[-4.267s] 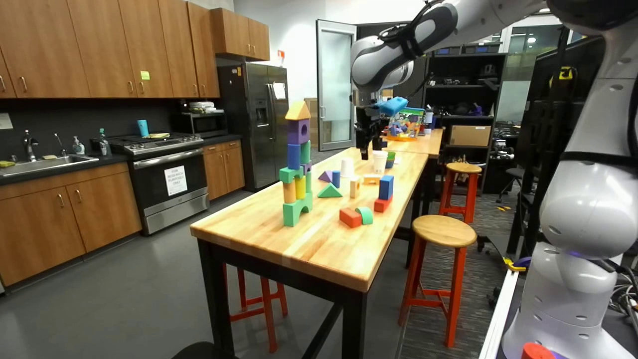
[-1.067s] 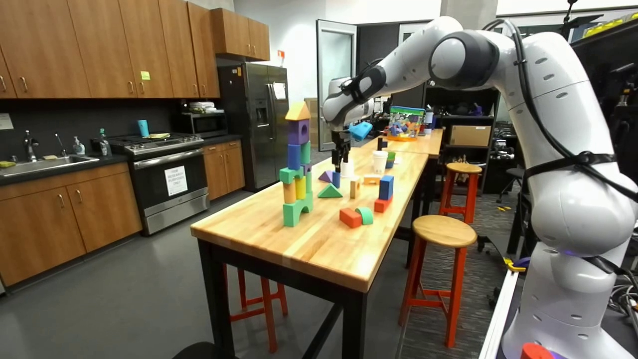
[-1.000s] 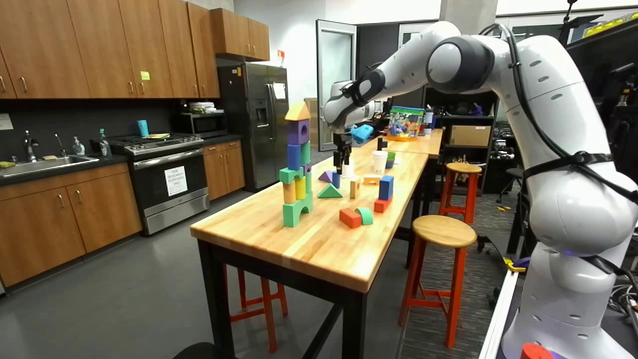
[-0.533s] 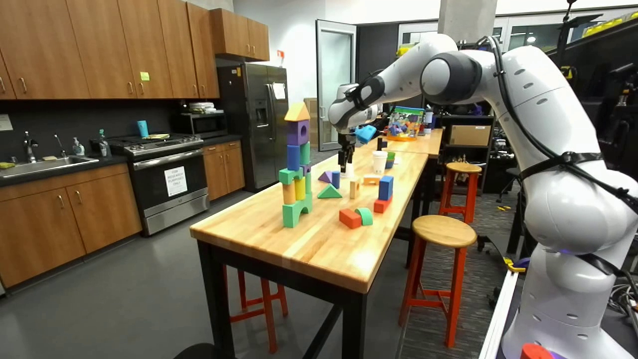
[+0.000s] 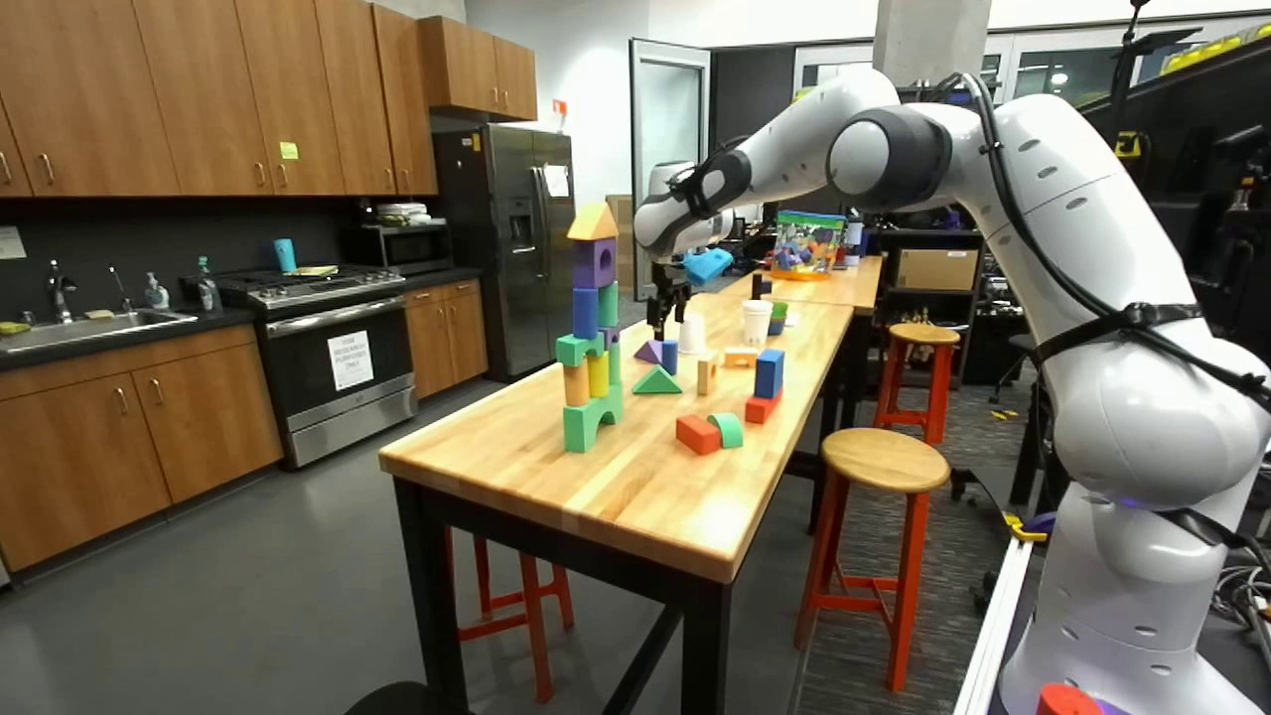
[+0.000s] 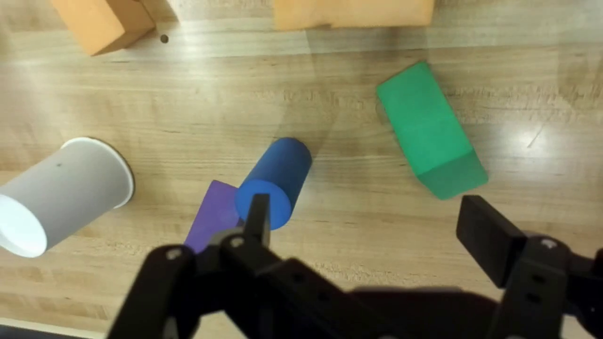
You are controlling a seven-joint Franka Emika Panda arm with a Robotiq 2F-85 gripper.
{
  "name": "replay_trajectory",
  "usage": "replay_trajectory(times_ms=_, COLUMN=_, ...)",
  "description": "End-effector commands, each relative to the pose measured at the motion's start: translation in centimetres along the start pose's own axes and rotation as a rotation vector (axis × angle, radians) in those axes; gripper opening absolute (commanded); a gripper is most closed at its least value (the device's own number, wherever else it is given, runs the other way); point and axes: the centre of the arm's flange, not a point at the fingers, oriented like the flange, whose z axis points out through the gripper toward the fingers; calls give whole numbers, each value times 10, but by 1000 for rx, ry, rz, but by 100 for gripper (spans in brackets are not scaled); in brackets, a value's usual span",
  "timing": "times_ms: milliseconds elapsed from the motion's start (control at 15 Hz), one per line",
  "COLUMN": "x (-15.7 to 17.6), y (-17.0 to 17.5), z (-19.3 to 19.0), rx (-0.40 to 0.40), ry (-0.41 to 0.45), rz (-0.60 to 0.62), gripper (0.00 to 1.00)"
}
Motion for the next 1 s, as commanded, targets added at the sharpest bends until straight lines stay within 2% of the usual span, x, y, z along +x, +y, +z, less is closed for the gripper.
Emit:
replay_trajectory(times_ms=0, x=2, y=-1, z=1, rx=-6, ry=-2, rz=27, gripper=100)
replay_trajectory(times_ms=600, x=6, y=1, z=17, rx=24, ry=-28, rz=102, gripper=100)
replay_trajectory(times_ms=933, x=14, y=0, z=24, rx=1, ry=-19, rz=174, gripper=100)
